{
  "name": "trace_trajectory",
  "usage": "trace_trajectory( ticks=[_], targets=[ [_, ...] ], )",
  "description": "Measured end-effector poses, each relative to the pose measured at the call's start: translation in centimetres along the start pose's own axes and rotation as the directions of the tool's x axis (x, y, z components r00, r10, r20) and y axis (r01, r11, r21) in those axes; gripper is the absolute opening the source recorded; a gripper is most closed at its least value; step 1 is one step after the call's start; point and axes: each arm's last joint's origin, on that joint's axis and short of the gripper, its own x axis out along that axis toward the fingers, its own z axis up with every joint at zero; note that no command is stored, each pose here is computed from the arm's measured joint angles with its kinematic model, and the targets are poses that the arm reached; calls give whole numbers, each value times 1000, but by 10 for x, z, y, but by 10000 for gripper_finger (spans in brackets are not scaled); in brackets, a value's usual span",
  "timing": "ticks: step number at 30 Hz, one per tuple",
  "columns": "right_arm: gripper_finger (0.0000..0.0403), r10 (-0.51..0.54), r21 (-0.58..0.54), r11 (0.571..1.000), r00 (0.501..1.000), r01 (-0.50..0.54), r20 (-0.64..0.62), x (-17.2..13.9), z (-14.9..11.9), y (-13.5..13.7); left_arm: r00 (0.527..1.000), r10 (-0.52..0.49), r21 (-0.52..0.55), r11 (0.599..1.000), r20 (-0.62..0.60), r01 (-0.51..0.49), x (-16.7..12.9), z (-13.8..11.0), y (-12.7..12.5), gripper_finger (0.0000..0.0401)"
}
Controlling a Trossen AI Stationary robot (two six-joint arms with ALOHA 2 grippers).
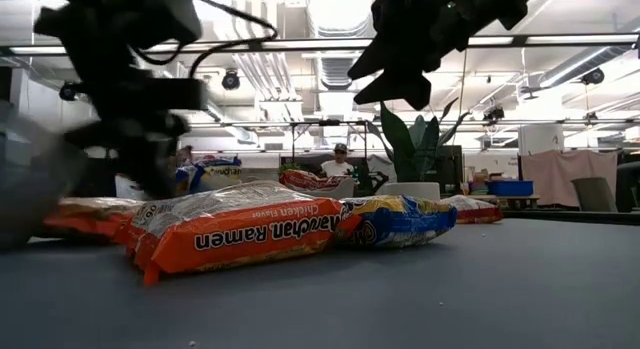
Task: Sort Maruchan noodles
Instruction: Put the orange noodle pack into the black bin
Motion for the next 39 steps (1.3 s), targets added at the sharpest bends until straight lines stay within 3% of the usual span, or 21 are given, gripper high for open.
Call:
trace_trajectory(
  ticks=[4,14,18,26,32,35,39],
  targets=[
    [214,-57,-14,998,998,58,23,0,1,-2,978,158,-22,987,136,-157,-4,20,10,1],
    [214,-69,-26,997,997,70,26,0,1,-2,988,150,20,988,27,-151,-28,30,18,0],
    [214,-69,-28,997,997,70,26,0,1,-2,995,102,28,994,-2,-102,-32,28,19,0],
    [214,-72,-25,997,997,72,19,1,-2,-3,990,-97,44,994,-105,102,-29,17,14,0],
    [214,-73,-25,997,997,73,16,1,-2,-3,989,-97,41,994,-107,102,-8,9,13,0],
    [214,-73,-25,997,997,73,17,1,-2,-3,999,-19,59,998,-45,21,4,16,17,0],
    [214,-73,-25,997,997,73,18,1,-2,-3,962,259,35,964,85,-263,2,42,31,0]
  ],
)
